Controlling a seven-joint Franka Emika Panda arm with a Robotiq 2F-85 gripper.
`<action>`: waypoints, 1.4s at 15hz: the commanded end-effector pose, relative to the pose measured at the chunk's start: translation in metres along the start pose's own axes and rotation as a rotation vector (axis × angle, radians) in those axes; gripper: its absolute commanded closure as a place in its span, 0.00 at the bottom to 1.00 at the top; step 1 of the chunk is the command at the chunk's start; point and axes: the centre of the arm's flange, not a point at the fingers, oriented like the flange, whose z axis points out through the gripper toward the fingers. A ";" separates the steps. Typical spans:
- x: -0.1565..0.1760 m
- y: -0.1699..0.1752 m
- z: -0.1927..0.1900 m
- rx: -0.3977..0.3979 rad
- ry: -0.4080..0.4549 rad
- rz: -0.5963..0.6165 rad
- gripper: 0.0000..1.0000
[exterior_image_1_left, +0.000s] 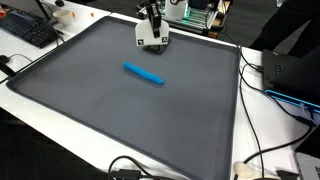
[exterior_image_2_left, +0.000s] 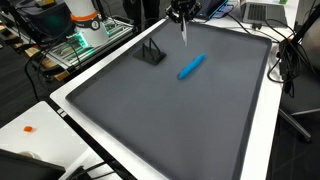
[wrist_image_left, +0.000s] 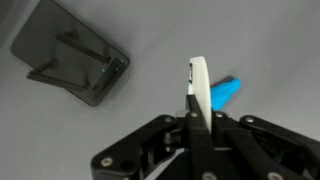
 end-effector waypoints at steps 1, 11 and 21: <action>0.013 -0.040 0.016 -0.054 -0.031 -0.189 0.99; 0.016 -0.084 0.059 -0.196 -0.092 -0.687 0.99; 0.023 -0.112 0.085 -0.274 -0.063 -0.847 0.99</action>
